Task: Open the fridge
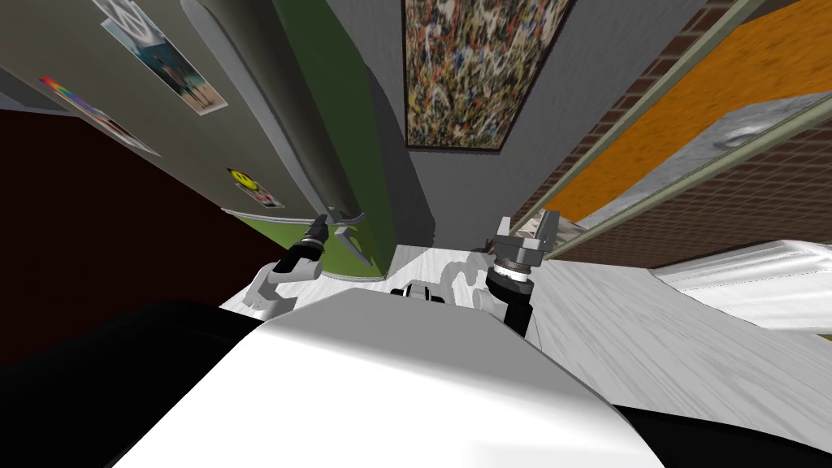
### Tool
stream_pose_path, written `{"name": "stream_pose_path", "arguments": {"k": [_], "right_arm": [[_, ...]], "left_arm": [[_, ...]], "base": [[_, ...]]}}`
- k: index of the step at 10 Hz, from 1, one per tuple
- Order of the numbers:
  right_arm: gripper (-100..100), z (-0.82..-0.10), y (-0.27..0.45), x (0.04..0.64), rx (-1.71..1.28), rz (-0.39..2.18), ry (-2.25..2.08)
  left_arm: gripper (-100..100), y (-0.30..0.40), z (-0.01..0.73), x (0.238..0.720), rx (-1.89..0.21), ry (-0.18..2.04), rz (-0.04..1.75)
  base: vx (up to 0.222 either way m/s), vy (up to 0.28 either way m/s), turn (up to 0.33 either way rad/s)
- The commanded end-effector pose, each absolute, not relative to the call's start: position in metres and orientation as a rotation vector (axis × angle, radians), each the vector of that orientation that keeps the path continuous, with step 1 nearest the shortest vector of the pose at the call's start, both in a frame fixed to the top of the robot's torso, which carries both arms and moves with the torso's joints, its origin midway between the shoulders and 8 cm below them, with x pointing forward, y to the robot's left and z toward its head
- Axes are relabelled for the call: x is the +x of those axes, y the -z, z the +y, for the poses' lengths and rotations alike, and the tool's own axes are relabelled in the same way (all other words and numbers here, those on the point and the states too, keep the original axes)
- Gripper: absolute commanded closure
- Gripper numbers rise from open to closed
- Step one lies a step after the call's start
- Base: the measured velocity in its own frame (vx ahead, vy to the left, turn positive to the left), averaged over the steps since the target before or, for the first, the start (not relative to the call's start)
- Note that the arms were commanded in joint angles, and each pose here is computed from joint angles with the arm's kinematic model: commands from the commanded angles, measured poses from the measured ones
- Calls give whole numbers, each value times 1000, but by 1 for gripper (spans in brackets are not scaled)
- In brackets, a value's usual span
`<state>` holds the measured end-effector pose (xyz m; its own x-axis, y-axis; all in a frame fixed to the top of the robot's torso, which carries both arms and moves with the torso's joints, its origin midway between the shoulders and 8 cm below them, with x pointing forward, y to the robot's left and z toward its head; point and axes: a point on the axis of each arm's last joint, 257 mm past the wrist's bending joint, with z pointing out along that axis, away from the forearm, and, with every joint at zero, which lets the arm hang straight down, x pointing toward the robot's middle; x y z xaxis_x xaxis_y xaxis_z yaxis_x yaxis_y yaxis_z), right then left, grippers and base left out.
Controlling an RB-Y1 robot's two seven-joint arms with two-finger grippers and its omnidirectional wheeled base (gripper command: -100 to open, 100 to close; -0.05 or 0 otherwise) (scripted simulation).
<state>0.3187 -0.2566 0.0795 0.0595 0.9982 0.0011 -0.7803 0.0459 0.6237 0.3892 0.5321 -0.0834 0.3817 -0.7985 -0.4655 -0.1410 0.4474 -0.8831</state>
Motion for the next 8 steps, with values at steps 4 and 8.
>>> {"name": "stream_pose_path", "arguments": {"k": [4,8], "right_arm": [[0,-257,-79,319,539,506,-1449],[0,-257,-80,319,539,506,-1449]], "left_arm": [[-100,80,546,383,-1082,472,1159],[100,80,527,389,-1055,508,1193]], "base": [[8,-37,28],[-105,91,-25]]}}
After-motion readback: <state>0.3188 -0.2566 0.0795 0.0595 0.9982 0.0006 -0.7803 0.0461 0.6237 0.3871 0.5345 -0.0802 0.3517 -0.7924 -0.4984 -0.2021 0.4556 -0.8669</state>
